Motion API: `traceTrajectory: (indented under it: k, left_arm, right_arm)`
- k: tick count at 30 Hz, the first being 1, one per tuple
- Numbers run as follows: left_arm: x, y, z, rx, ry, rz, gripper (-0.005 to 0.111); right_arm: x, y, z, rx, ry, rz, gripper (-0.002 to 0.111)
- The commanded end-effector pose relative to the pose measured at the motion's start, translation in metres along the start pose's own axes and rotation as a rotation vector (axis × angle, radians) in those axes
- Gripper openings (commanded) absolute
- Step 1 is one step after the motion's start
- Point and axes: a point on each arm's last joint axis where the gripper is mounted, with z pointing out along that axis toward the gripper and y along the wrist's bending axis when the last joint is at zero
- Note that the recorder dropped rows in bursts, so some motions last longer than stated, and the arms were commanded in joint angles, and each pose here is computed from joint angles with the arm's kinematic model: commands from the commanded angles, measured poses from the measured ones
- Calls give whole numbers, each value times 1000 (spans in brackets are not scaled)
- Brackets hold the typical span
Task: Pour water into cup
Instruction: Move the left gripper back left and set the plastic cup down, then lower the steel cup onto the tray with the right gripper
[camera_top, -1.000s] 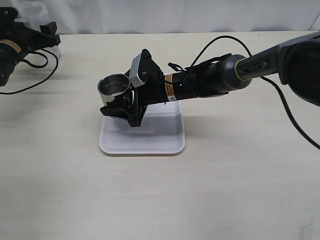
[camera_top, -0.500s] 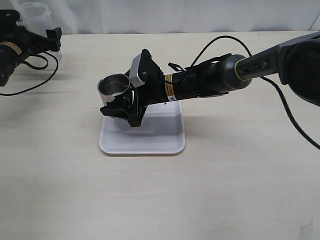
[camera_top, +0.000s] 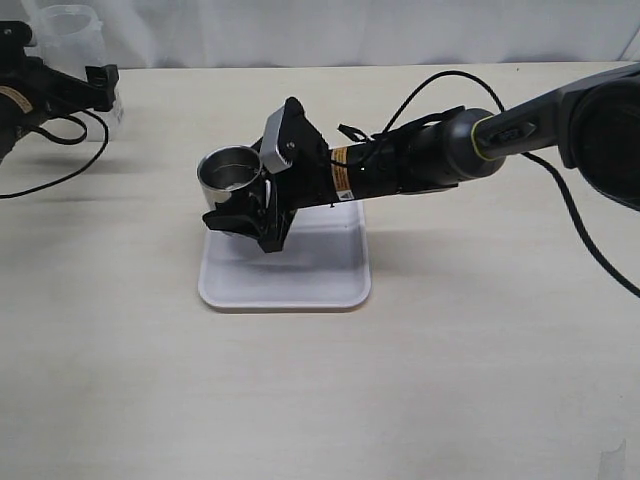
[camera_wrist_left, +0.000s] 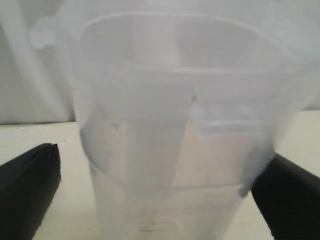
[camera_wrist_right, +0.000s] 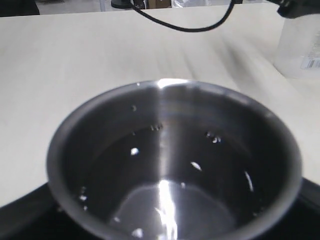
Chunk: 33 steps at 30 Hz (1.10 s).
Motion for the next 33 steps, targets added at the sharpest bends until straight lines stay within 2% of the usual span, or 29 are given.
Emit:
traceTrajectory:
  k: [1,6,13,15,20,24,25,33]
  left_arm:
    - [-6,-2,-17,0,-4,-4,96]
    - [-16,-6,-39,-1,-5,-5,95]
    - [-38,-6,-72,-79,4,-55,93]
    - [-45,-6,-81,-91,-7,-46,81]
    - [-57,-12,-99,-66,-24,21,32]
    - [-61,-18,-110,-39,-34,58,3]
    - [-62,-18,-114,-38,-41,58,0]
    - [-69,-26,-143,-27,-105,61,0]
  right_arm:
    - [-7,-5,-6,14,-37,6,4]
    - [-8,-4,-5,6,-44,5,4]
    - [-8,-4,-6,6,-44,5,4]
    - [-8,-4,-6,6,-44,5,4]
    - [-8,-4,-6,6,-44,5,4]
    - [-8,-10,-12,29,-51,12,4]
    - [-9,-11,-14,35,-52,12,4]
    - [-3,-35,-47,99,-81,42,4]
